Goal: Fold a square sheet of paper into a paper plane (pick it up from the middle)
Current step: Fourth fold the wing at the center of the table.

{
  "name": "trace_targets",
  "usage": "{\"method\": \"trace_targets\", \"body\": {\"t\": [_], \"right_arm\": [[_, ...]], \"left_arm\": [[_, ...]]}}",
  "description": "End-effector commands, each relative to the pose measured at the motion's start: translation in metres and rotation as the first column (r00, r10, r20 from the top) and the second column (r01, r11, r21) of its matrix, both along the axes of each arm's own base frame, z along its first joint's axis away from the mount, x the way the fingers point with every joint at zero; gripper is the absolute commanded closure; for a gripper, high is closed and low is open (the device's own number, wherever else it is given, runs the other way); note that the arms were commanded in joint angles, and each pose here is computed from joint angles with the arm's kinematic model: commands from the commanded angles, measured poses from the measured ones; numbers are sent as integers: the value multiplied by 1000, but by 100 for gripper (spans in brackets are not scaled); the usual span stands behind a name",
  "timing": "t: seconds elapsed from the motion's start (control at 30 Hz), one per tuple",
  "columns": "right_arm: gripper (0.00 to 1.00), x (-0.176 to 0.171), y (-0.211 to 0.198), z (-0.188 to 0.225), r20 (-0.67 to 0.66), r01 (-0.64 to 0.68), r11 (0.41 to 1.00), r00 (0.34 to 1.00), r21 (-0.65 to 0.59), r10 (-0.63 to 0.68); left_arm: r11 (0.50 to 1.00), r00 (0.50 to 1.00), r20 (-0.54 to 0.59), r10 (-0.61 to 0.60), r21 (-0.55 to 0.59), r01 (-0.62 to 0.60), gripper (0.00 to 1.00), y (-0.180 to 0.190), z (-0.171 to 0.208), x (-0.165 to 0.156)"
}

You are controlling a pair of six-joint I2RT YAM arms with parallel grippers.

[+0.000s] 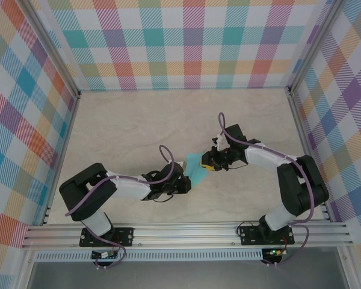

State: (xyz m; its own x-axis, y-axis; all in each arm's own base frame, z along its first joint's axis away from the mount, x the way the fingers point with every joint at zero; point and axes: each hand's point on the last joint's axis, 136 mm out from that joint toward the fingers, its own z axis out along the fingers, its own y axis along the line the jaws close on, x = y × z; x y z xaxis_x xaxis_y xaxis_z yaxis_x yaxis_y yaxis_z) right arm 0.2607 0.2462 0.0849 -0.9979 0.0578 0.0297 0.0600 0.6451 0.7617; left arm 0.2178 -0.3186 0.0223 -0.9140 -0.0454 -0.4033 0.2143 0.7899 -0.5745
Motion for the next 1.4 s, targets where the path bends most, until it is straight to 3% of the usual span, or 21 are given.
{"method": "trace_targets", "body": {"t": [0.0,0.63,1.03,1.37], "right_arm": [[84,-1,16,0,4,-37,998,999,59,37],[86,9,42,-18,-41,-61,991,997,119,66],[86,15,51,-22,-50,-67,989,996,134,75],[86,24,48,-35,-63,-42,996,997,78,47]], "left_arm": [[998,1000,-14,18,-63,-19,98,3,6,3],[974,988,-152,27,-216,-60,97,8,7,10],[973,973,-227,38,-215,-88,97,12,-6,12],[968,964,-262,37,-229,-99,96,15,-6,16]]}}
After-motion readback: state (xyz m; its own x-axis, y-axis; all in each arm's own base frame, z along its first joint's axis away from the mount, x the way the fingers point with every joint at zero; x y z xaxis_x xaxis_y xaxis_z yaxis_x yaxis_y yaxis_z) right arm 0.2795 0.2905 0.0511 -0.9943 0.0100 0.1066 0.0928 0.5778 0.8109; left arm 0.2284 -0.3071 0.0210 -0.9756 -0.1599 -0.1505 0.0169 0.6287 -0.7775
